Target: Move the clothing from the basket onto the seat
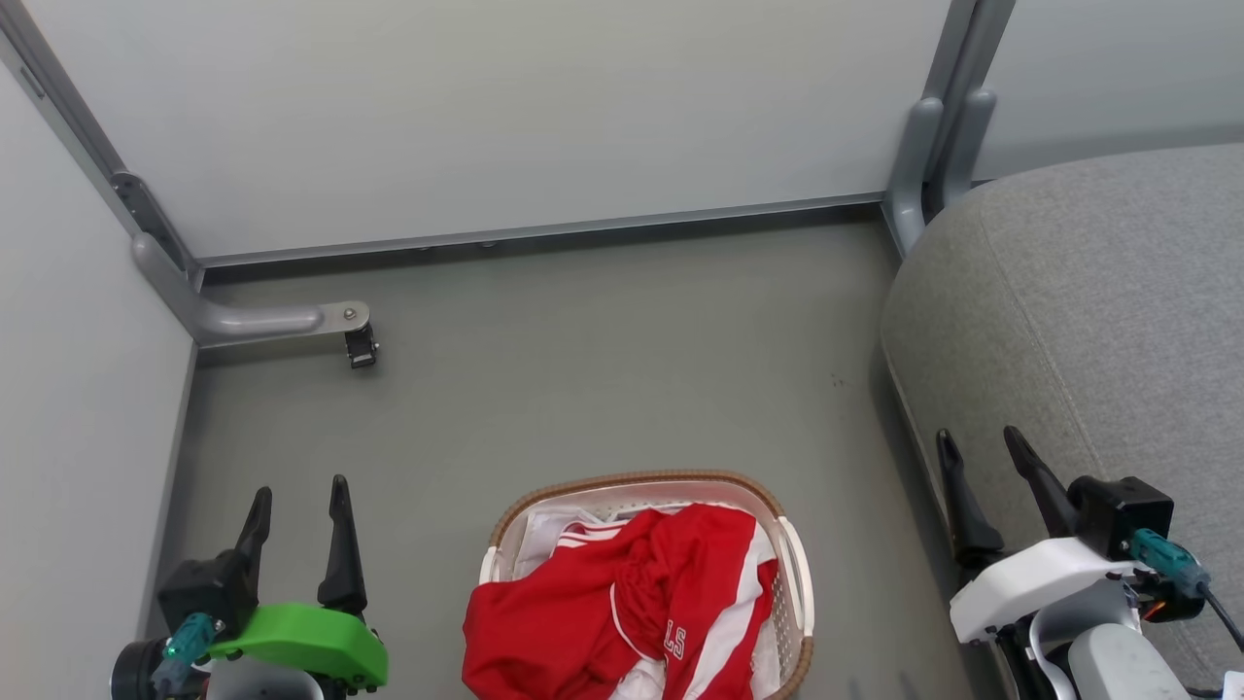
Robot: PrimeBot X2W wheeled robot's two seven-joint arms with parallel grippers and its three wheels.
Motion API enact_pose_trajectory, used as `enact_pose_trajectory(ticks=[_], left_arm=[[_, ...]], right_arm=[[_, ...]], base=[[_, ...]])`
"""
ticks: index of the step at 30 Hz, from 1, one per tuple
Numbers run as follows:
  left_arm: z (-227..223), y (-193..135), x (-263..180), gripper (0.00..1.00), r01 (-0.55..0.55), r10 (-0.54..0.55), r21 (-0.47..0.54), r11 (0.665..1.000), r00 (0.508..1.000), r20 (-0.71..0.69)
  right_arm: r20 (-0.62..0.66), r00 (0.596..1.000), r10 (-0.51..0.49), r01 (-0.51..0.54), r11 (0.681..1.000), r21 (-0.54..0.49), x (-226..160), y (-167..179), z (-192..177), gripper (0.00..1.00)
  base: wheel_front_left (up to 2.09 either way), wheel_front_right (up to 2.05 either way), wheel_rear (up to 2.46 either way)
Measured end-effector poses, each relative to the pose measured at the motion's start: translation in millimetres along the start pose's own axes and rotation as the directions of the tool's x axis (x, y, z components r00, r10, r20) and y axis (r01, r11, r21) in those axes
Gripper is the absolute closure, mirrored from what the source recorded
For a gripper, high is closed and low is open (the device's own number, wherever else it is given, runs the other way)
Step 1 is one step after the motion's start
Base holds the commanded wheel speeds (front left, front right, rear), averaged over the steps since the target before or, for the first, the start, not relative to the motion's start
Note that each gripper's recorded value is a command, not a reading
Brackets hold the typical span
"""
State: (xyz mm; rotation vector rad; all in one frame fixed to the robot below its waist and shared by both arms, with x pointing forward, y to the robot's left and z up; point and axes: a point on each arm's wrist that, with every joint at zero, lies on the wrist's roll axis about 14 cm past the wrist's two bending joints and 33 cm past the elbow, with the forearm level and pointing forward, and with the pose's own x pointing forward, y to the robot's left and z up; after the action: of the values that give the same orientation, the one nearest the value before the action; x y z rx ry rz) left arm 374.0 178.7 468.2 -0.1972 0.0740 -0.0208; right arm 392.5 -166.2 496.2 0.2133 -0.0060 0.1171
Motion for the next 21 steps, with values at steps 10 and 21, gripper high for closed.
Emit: enact_pose_trajectory(ticks=[10,21], left_arm=[[-12,1,-5,0.00,-0.002,0.003,0.058,0.998,1.000,-0.025],[-34,-9,-1,0.00,0.051,-0.045,0.081,0.995,0.996,-0.082]], right_arm=[[-0.059,0.998,0.007,-0.011,0.998,-0.066,-4,-1,-21,0.00],[-0.049,0.999,0.019,-0.026,0.991,-0.132,6,-2,-20,0.00]], base=[[0.00,0.00,0.00],[0.00,0.00,0.00]])
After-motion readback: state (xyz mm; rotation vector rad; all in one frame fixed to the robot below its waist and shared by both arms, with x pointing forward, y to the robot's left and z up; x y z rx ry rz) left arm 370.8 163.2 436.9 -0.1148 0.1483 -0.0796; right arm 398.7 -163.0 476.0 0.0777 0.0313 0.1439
